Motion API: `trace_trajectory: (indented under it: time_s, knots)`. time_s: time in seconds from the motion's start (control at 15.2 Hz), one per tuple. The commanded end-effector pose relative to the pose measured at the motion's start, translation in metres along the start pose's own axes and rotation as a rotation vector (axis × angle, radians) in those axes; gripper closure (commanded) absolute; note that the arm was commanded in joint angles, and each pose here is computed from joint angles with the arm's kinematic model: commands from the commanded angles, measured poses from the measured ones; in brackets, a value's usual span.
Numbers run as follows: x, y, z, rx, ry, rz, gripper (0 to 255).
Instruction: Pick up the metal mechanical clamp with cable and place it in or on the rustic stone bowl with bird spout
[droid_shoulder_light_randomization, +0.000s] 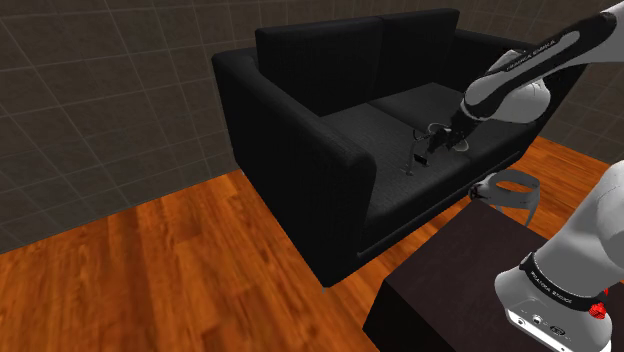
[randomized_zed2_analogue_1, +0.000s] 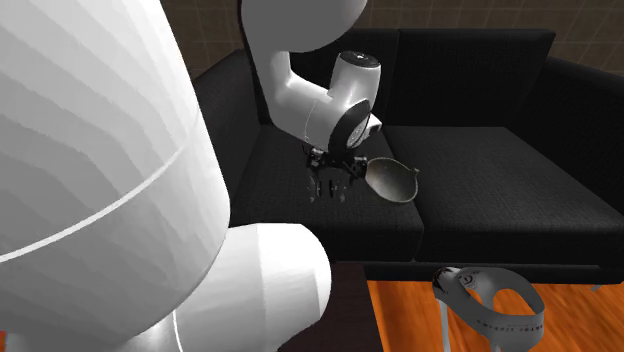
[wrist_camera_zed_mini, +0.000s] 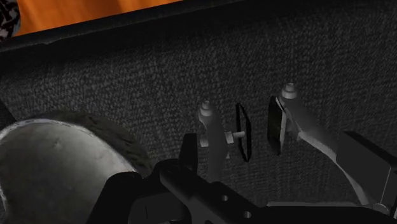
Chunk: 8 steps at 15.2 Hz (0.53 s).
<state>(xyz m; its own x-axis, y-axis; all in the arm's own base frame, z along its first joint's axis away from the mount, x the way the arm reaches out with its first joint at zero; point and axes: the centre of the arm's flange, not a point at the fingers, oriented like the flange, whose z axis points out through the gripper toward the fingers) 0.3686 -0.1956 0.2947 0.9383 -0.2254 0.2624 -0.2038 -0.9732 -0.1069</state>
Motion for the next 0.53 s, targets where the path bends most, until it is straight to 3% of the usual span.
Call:
trace_trajectory:
  time_s: [0.0, 0.13, 0.46]
  knots:
    - [0.003, 0.012, 0.024, 0.006, 0.018, 0.010, 0]
    - [0.007, 0.023, 0.046, 0.017, 0.031, 0.016, 0]
    - [0.008, 0.023, 0.073, 0.017, 0.031, 0.016, 0]
